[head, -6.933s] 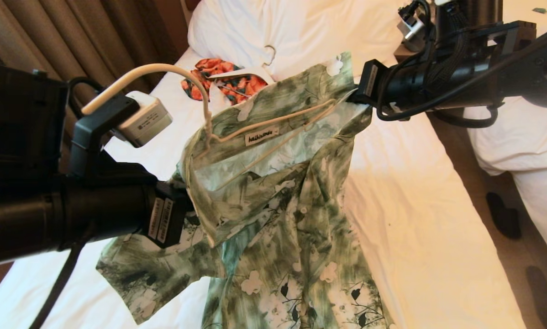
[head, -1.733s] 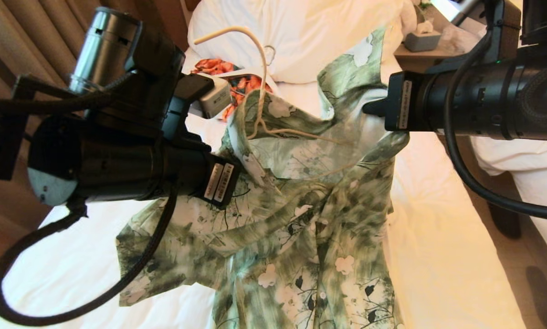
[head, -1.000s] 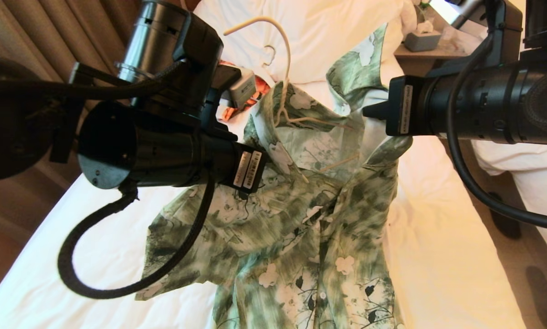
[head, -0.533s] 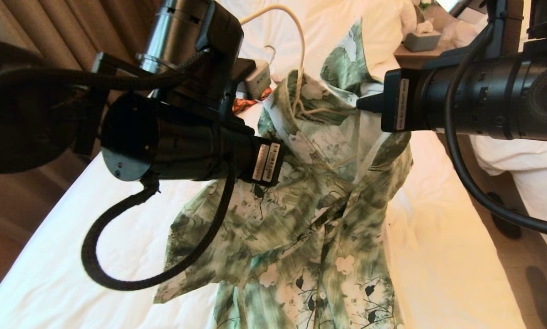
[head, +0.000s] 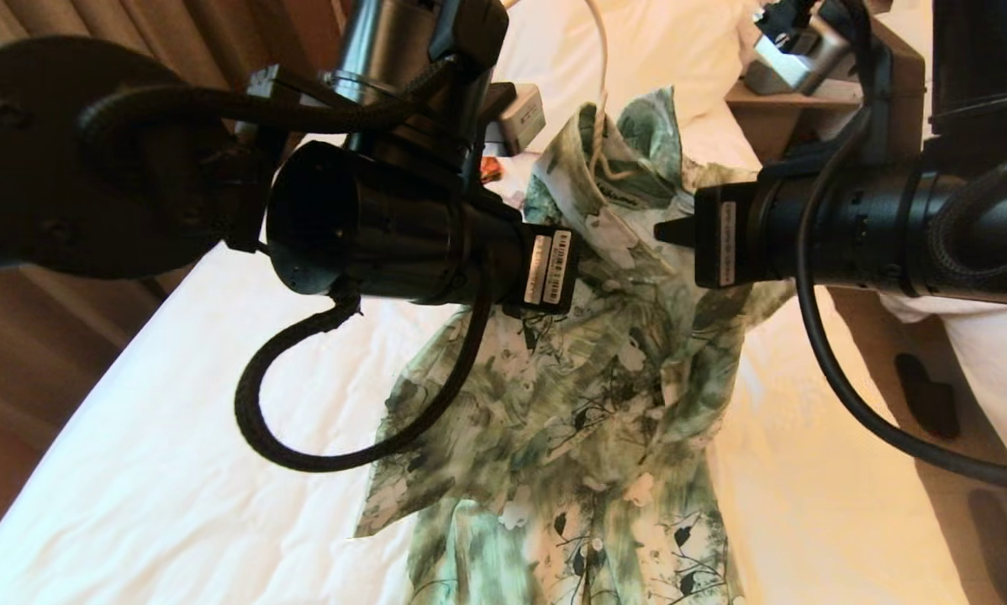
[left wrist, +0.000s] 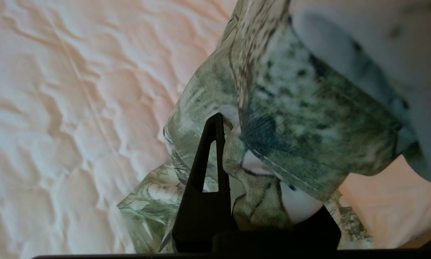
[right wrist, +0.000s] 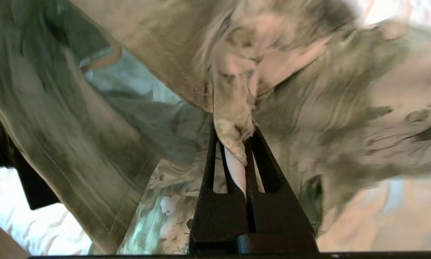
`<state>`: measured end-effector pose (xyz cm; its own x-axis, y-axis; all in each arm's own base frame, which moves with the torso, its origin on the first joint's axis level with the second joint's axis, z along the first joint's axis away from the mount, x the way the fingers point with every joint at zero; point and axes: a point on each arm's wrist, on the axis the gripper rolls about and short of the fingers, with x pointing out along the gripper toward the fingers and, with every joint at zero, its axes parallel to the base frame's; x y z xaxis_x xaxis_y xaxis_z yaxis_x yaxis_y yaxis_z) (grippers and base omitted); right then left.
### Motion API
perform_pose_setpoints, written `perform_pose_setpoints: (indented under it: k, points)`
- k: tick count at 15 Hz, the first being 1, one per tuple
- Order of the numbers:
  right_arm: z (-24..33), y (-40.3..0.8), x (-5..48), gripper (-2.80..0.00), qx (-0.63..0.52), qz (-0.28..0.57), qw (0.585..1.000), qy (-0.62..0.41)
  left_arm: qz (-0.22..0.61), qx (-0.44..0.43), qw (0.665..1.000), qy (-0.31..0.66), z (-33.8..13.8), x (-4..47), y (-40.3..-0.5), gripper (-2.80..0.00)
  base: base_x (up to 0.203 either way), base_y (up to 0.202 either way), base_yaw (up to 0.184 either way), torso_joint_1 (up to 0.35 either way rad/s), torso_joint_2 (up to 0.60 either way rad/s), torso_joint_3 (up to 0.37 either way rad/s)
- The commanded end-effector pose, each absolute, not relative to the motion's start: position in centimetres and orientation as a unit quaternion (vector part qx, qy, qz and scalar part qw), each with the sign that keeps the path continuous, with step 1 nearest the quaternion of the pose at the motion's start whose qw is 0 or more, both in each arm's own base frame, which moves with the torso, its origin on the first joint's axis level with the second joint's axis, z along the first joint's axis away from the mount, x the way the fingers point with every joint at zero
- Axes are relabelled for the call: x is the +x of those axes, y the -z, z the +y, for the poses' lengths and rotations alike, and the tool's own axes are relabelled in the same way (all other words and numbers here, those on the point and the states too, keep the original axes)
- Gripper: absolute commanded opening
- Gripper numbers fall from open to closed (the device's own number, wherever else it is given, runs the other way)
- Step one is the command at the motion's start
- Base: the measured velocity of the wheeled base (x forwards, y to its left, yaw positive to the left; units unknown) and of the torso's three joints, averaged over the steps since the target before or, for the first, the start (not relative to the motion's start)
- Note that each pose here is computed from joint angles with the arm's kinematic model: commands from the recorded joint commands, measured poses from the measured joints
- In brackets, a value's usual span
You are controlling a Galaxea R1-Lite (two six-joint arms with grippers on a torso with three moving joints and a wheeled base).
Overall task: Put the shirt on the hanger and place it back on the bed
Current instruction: Hook the other side of the shirt onto the hanger
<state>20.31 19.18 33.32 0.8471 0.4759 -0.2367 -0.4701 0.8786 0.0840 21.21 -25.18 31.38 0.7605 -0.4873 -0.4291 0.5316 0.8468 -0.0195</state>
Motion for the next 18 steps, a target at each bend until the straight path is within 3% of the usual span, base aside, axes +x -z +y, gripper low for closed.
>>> perform_pose_setpoints:
  k: [1,18]
  points:
    - [19.3,-32.9,20.4,-2.80,0.008,0.133,0.960,-0.245,0.215,0.045,0.935,0.279,-25.8,21.6,-31.3,-2.80,0.000,0.000,0.000,0.000,0.00,0.000]
    - [17.1,-31.7,20.0,-2.80,0.005,0.154,0.961,-0.231,0.171,0.006,0.924,0.341,-28.9,20.6,-34.1,-2.80,0.000,0.000,0.000,0.000,0.00,0.000]
